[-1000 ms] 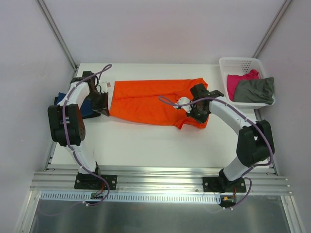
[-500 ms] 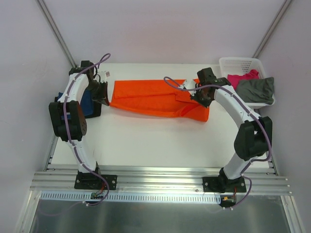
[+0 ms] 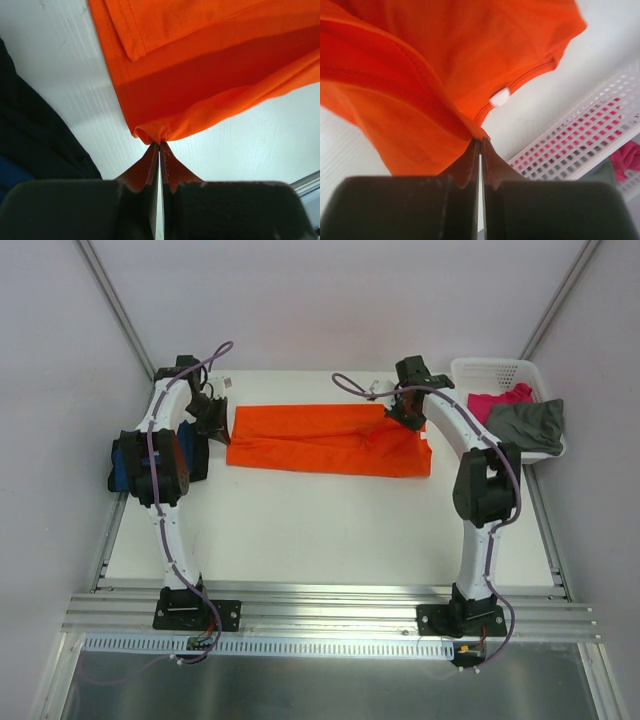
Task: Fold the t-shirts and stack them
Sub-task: Fold the tshirt
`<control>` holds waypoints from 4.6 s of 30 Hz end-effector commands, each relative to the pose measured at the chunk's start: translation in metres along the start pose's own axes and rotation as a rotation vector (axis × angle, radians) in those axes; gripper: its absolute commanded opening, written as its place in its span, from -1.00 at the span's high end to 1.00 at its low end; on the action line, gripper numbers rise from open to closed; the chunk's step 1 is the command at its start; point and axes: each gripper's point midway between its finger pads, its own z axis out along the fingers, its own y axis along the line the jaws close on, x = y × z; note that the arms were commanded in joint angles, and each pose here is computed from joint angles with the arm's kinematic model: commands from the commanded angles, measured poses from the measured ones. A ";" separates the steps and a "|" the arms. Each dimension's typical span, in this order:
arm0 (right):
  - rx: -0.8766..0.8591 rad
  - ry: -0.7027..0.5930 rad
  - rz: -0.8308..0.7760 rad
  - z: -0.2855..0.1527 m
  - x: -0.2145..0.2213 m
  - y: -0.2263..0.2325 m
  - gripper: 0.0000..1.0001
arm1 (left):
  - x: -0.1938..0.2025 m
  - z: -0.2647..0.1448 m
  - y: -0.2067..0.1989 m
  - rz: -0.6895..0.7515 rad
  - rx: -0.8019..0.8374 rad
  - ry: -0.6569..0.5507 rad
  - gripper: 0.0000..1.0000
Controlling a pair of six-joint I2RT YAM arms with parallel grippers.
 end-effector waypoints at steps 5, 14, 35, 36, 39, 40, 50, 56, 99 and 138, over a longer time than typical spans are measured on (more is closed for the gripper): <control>0.186 -0.033 0.019 0.012 -0.030 -0.074 0.99 | -0.021 0.016 -0.004 0.043 0.013 -0.004 1.00; 0.239 -0.013 0.015 0.056 -0.039 -0.091 0.99 | -0.026 0.048 0.008 0.049 -0.018 0.026 1.00; 0.531 0.008 0.110 0.060 -0.044 -0.142 -0.40 | -0.044 0.032 0.012 0.033 -0.111 -0.048 -0.59; 0.533 0.007 0.124 0.056 -0.043 -0.142 -0.44 | -0.047 0.021 0.006 0.034 -0.104 -0.071 -0.66; 0.553 -0.035 0.169 0.025 -0.049 -0.148 -0.63 | -0.051 -0.005 -0.012 0.048 -0.077 -0.124 -0.70; 0.552 -0.046 0.176 0.018 -0.051 -0.147 -0.63 | -0.052 -0.012 -0.020 0.054 -0.064 -0.137 -0.70; 0.091 -0.192 0.377 -0.019 -0.083 -0.026 -0.61 | -0.038 -0.019 -0.071 0.111 0.050 -0.127 -0.72; -0.267 -0.195 0.514 -0.020 -0.086 0.055 -0.60 | -0.017 0.016 -0.096 0.142 0.142 -0.018 -0.74; -0.218 -0.137 0.485 0.020 -0.083 0.051 -0.60 | -0.040 0.043 0.005 0.065 -0.106 -0.017 -0.07; -0.187 -0.136 0.455 0.027 -0.092 0.053 -0.60 | -0.076 0.033 -0.020 0.137 -0.055 -0.132 1.00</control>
